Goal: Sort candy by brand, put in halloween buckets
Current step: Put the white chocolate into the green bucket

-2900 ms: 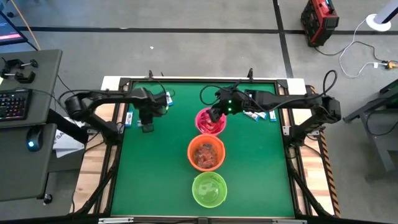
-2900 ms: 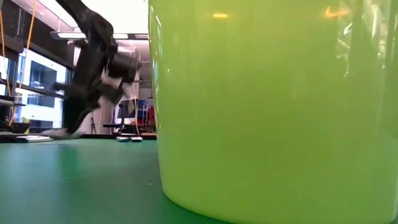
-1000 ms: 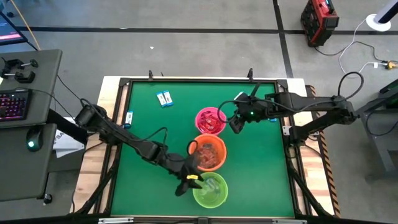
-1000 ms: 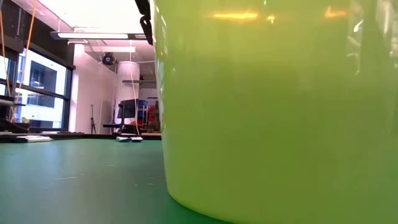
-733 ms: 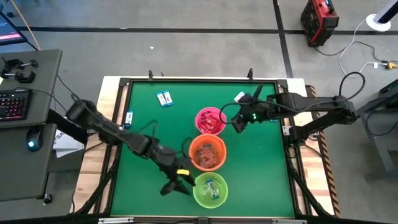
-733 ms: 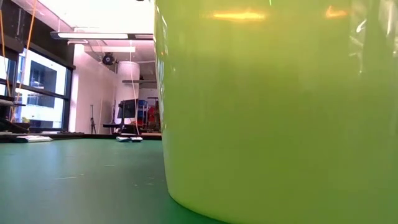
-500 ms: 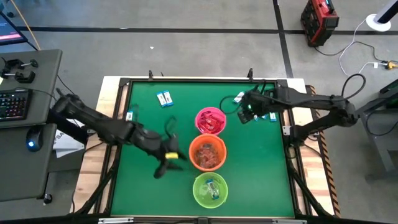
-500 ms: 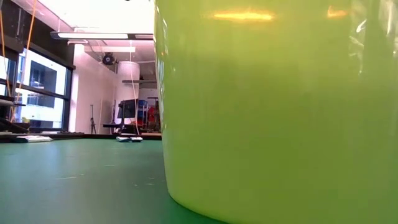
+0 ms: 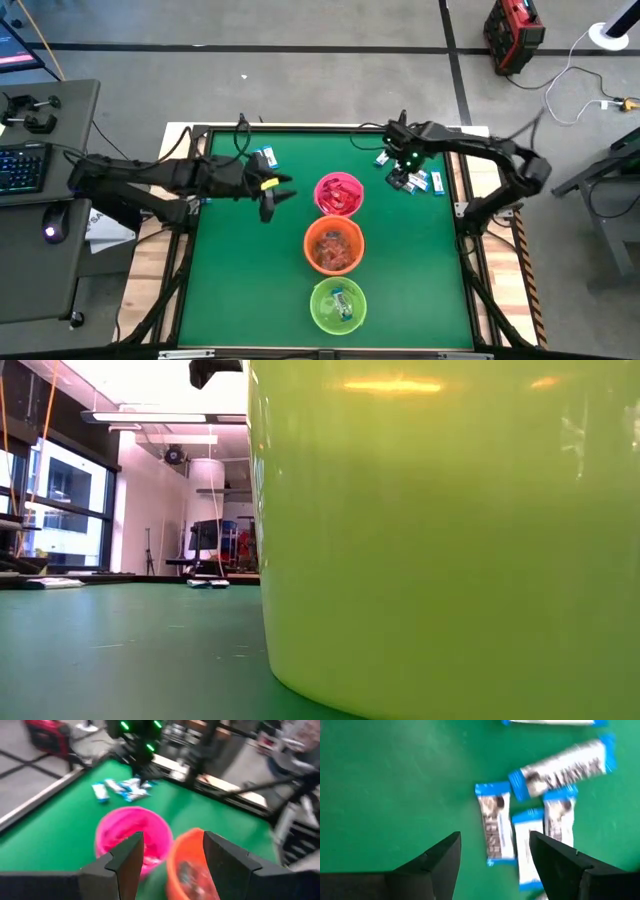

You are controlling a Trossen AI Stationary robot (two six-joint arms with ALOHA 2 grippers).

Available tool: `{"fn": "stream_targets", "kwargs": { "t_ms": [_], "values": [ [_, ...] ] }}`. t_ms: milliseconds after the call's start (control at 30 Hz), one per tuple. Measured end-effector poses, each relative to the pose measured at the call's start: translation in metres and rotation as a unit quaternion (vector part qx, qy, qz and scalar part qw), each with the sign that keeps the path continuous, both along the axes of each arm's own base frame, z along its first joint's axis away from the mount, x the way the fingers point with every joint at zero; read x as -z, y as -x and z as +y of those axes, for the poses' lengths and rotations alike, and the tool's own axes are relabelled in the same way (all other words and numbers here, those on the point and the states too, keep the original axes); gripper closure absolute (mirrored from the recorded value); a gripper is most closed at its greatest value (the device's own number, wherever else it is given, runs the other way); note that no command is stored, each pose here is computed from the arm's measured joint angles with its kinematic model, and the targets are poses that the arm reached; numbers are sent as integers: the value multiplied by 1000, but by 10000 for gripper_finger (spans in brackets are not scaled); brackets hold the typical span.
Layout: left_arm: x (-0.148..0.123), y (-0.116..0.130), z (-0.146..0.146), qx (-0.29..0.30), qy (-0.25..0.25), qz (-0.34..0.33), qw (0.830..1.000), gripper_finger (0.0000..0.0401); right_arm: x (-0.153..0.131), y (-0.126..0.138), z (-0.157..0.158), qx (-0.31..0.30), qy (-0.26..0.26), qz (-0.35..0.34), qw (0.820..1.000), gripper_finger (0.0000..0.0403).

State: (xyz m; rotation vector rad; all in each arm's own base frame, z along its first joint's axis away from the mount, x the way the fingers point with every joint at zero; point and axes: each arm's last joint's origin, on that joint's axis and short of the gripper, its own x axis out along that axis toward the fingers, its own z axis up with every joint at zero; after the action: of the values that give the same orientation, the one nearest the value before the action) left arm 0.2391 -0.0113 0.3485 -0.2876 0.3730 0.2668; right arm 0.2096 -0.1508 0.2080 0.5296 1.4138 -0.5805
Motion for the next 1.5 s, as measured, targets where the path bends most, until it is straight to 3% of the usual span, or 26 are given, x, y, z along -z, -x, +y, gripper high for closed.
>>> {"fn": "stream_targets", "kwargs": {
  "t_ms": [133, 300, 667, 800, 1000, 1100, 1300, 1400, 1500],
  "values": [
    [5, -6, 12, -57, 16, 0, 998, 209, 24, -11, -9, -53, 5, 33, 998, 176],
    [9, -12, 14, -71, 35, -1, 997, 209, 47, -14, -14, -86, 2, 94, 992, 176],
    [12, -16, 14, -88, 71, -6, 994, 209, 67, -23, -16, -93, -31, 90, 991, 182],
    [13, -16, 15, -92, 55, -2, 994, 209, 67, -27, -10, -99, -22, 96, 990, 237],
    [6, -8, 14, -71, 40, -7, 997, 209, 64, -32, 2, -112, 3, 116, 987, 379],
    [-18, 11, 14, -47, 30, -42, 998, 209, 51, -31, 11, -106, 5, 118, 987, 380],
    [-50, 63, 16, -43, -39, -91, 994, 209, -10, -24, 39, -53, 31, 65, 996, 380],
    [-53, 84, 17, -49, -48, -89, 994, 209, -45, -23, 66, -12, 3, -49, 999, 396],
    [-48, 97, 18, -46, -45, -78, 995, 209, -75, -26, 100, 22, -35, -179, 983, 392]
  ]
}}
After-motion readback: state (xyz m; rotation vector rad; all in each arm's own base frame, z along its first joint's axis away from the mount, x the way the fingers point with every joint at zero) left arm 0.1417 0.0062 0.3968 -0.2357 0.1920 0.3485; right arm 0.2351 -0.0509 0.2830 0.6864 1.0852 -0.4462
